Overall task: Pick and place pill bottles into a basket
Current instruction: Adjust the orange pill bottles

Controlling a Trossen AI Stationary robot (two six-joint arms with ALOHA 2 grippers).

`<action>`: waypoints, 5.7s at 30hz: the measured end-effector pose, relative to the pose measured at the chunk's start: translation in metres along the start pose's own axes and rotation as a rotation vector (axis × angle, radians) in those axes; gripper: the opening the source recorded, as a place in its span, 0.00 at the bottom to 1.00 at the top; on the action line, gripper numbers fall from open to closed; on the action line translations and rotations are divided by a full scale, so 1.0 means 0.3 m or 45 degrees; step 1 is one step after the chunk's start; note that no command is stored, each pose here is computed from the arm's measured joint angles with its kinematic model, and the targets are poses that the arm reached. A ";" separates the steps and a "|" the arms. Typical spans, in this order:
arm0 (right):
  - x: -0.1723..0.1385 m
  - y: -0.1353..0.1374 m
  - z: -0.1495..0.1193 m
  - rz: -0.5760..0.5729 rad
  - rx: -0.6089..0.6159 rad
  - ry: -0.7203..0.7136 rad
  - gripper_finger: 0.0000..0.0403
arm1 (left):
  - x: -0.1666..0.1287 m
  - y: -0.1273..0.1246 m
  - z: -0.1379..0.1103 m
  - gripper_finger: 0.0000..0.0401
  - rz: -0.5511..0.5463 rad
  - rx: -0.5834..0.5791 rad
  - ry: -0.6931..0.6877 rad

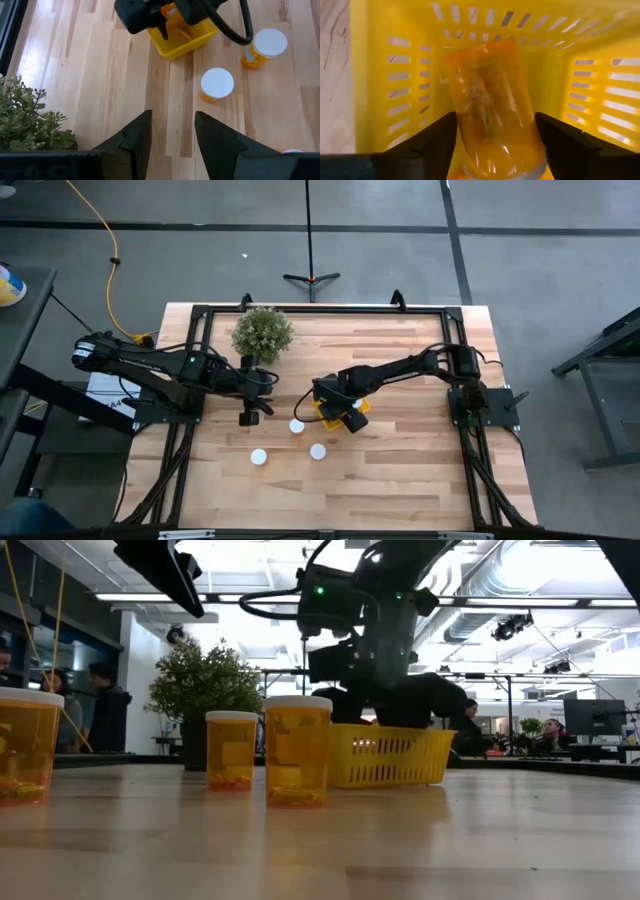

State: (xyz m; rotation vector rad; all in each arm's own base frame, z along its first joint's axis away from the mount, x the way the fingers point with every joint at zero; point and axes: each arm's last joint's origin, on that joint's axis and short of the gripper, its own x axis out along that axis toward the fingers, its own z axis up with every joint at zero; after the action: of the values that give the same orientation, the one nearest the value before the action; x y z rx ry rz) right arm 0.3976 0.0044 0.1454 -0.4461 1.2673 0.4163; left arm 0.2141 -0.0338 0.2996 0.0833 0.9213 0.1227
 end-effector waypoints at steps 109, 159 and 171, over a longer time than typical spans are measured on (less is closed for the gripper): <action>-0.356 0.176 0.236 -0.796 -0.382 0.361 0.42 | 0.415 0.172 -0.036 0.93 -0.689 -0.596 -0.611; -0.376 0.134 0.289 -0.896 -0.639 0.257 0.46 | 0.425 0.173 0.029 0.91 -0.831 -0.566 -0.627; -0.375 0.144 0.289 -0.911 -0.668 0.295 0.47 | 0.427 0.174 0.025 0.57 -0.821 -0.581 -0.612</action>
State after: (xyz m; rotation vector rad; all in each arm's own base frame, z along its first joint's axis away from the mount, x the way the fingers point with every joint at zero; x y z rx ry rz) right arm 0.4169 0.0813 0.2709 -1.3718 1.1179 0.0754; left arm 0.2933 0.0357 0.2096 -0.5839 0.3892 -0.2794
